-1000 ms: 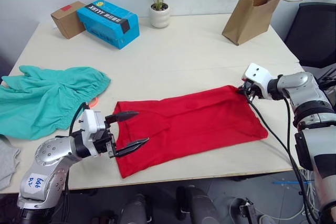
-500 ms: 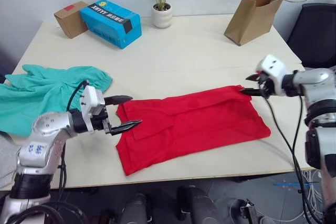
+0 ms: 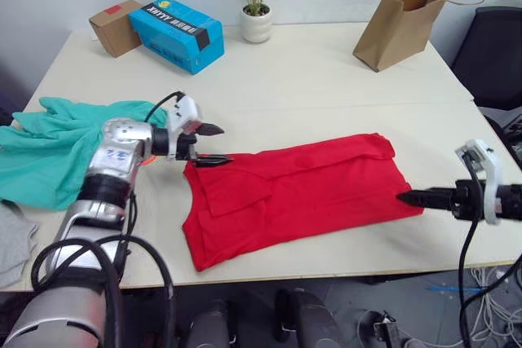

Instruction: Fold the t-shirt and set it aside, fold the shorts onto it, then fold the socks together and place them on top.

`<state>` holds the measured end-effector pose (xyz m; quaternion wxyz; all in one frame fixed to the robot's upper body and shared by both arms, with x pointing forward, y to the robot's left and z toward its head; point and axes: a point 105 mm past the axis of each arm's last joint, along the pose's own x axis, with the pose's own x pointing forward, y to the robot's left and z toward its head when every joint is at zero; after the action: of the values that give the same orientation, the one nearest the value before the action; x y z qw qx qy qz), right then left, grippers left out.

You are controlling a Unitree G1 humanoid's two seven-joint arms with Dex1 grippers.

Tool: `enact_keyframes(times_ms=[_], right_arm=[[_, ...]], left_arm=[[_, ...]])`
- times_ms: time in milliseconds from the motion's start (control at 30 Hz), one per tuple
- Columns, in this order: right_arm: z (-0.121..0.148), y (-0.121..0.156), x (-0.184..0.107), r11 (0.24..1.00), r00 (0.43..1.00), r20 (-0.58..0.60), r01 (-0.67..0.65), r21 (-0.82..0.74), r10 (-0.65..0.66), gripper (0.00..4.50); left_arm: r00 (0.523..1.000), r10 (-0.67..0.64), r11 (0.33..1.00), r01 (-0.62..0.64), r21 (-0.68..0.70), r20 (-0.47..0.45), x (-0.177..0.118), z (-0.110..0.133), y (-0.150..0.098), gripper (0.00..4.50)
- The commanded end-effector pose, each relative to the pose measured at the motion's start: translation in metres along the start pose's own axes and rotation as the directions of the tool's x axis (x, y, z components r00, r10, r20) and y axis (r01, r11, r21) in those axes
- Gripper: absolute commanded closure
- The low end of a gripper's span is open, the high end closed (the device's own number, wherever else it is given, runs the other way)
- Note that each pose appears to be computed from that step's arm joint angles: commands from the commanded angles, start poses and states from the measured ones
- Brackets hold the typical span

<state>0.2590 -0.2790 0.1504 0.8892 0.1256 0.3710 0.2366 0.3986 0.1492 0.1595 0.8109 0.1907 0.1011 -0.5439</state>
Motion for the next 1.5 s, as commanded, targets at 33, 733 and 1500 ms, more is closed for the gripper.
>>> enact_keyframes(times_ms=[33, 733, 1500], right_arm=[[-0.006, -0.003, -0.002, 0.997, 0.997, 0.071, 0.038, 0.062, -0.042, 0.05], [-0.028, -0.005, -0.014, 0.977, 0.991, 0.076, 0.093, 0.189, -0.109, 0.05], [-0.001, 0.004, 0.058, 0.947, 0.962, 0.250, 0.023, 0.319, -0.108, 4.50]], left_arm=[[0.998, -0.005, 1.000, 0.005, 0.011, -0.069, 0.006, -0.007, 0.004, 0.00], [0.983, -0.077, 0.985, 0.050, -0.162, -0.164, 0.016, -0.030, -0.004, 0.00], [0.980, -0.109, 0.955, 0.056, -0.290, -0.169, 0.012, -0.061, -0.020, 4.32]])
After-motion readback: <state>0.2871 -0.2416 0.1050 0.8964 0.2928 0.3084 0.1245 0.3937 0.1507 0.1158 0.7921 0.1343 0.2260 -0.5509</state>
